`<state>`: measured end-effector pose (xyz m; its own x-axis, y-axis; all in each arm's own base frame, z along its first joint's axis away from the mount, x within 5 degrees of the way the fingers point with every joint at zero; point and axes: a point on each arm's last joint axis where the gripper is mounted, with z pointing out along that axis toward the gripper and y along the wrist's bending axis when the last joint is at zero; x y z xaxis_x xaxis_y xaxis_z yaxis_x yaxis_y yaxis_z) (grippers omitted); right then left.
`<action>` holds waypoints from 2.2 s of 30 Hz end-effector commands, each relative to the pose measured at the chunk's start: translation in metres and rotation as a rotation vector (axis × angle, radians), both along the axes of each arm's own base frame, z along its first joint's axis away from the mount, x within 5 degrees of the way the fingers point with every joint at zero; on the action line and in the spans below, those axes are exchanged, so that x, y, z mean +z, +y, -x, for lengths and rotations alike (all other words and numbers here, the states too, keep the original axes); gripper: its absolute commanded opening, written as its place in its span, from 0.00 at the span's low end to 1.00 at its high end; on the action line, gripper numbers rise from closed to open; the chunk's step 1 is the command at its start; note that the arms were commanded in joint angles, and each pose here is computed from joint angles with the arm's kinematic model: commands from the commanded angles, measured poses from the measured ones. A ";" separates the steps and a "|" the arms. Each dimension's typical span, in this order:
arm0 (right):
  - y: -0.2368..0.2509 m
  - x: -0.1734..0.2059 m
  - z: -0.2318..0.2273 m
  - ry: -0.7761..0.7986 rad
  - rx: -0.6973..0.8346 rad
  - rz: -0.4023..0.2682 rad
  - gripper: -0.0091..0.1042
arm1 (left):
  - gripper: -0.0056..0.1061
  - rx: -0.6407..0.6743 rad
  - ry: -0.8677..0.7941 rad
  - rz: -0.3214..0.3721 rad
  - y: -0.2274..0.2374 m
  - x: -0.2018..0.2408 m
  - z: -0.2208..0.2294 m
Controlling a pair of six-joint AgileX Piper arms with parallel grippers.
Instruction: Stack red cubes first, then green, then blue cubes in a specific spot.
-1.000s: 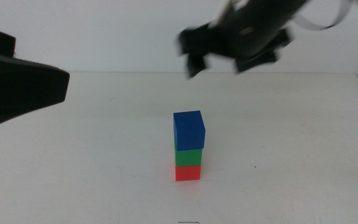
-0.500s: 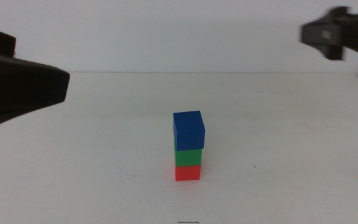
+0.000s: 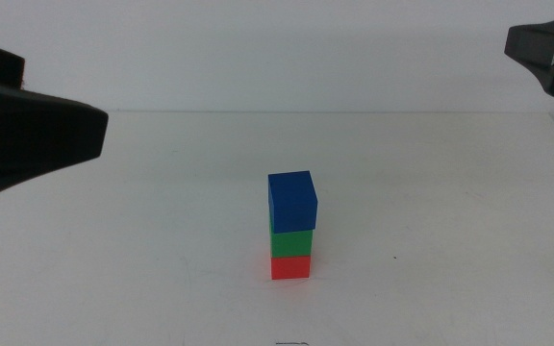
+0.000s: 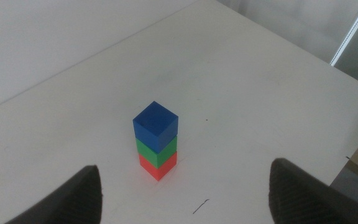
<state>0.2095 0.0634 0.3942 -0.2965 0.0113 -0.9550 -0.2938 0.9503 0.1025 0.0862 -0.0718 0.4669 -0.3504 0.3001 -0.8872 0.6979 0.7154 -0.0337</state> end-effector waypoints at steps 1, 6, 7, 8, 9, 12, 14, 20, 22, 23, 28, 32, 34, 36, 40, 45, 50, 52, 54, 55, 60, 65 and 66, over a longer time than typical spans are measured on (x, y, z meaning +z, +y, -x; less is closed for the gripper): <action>-0.003 0.019 0.003 -0.114 -0.016 -0.020 0.77 | 0.85 0.006 -0.054 0.073 -0.001 0.012 0.001; -0.003 0.019 0.003 -0.114 -0.016 -0.020 0.77 | 0.85 0.124 -0.119 -0.023 0.011 -0.007 -0.008; -0.003 0.019 0.003 -0.114 -0.016 -0.020 0.77 | 0.85 0.178 -0.146 -0.004 0.015 -0.011 -0.010; -0.003 0.019 0.003 -0.114 -0.016 -0.019 0.77 | 0.85 0.227 -0.160 0.023 0.019 -0.015 -0.011; -0.003 0.019 0.003 -0.114 -0.016 -0.019 0.77 | 0.85 0.295 -0.180 0.061 0.025 -0.021 -0.013; -0.003 0.019 0.003 -0.114 -0.016 -0.020 0.77 | 0.85 0.494 -0.247 0.112 0.043 -0.042 -0.019; -0.003 0.019 0.003 -0.114 -0.016 -0.019 0.77 | 0.85 0.623 -0.282 0.103 0.057 -0.056 -0.020; -0.003 0.019 0.003 -0.114 -0.016 -0.019 0.77 | 0.85 0.879 -0.336 0.075 0.082 -0.094 -0.006; -0.003 0.019 0.003 -0.114 -0.016 -0.019 0.77 | 0.85 0.923 -0.336 0.068 0.085 -0.103 -0.001; -0.003 0.019 0.003 -0.114 -0.016 -0.019 0.77 | 0.85 0.933 -0.336 0.067 0.086 -0.106 0.001; -0.003 0.019 0.003 -0.114 -0.016 -0.019 0.77 | 0.85 0.941 -0.345 0.027 0.085 -0.114 0.010; -0.003 0.019 0.003 -0.114 -0.016 -0.019 0.77 | 0.85 0.941 -0.346 0.027 0.085 -0.114 0.011; -0.003 0.019 0.003 -0.114 -0.016 -0.019 0.77 | 0.85 0.941 -0.346 0.027 0.085 -0.114 0.011; -0.003 0.019 0.003 -0.114 -0.016 -0.019 0.77 | 0.85 0.940 -0.343 0.039 0.084 -0.120 0.013; -0.003 0.018 0.003 -0.112 -0.016 -0.023 0.77 | 0.85 0.926 -0.352 0.031 0.082 -0.129 0.018; -0.003 0.018 0.002 -0.111 -0.016 -0.022 0.77 | 0.85 0.871 -0.333 0.034 0.078 -0.139 0.019; -0.004 0.014 0.003 -0.113 -0.019 -0.018 0.77 | 0.85 0.856 -0.346 0.042 0.077 -0.137 0.018; -0.006 0.011 0.010 -0.143 -0.026 -0.024 0.77 | 0.85 0.849 -0.351 0.046 0.077 -0.137 0.019; -0.010 0.001 0.018 -0.182 -0.036 -0.019 0.77 | 0.85 0.836 -0.364 0.053 0.076 -0.139 0.020; -0.012 -0.005 0.023 -0.211 -0.042 -0.013 0.77 | 0.85 0.829 -0.378 0.059 0.075 -0.140 0.021; -0.033 -0.041 0.059 -0.329 -0.109 0.054 0.77 | 0.85 0.789 -0.450 0.097 0.073 -0.172 0.023; -0.053 -0.082 0.106 -0.367 -0.209 0.073 0.77 | 0.85 0.774 -0.476 0.111 0.072 -0.208 0.029; -0.056 -0.093 0.114 -0.373 -0.230 0.077 0.77 | 0.85 0.775 -0.472 0.110 0.072 -0.214 0.030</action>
<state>0.1051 0.0118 0.2966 -0.0454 -0.0214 -0.9987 -0.1128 0.9935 -0.0162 0.0562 -0.0002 0.2428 -0.1172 0.0595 -0.9913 -0.0086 0.9981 0.0609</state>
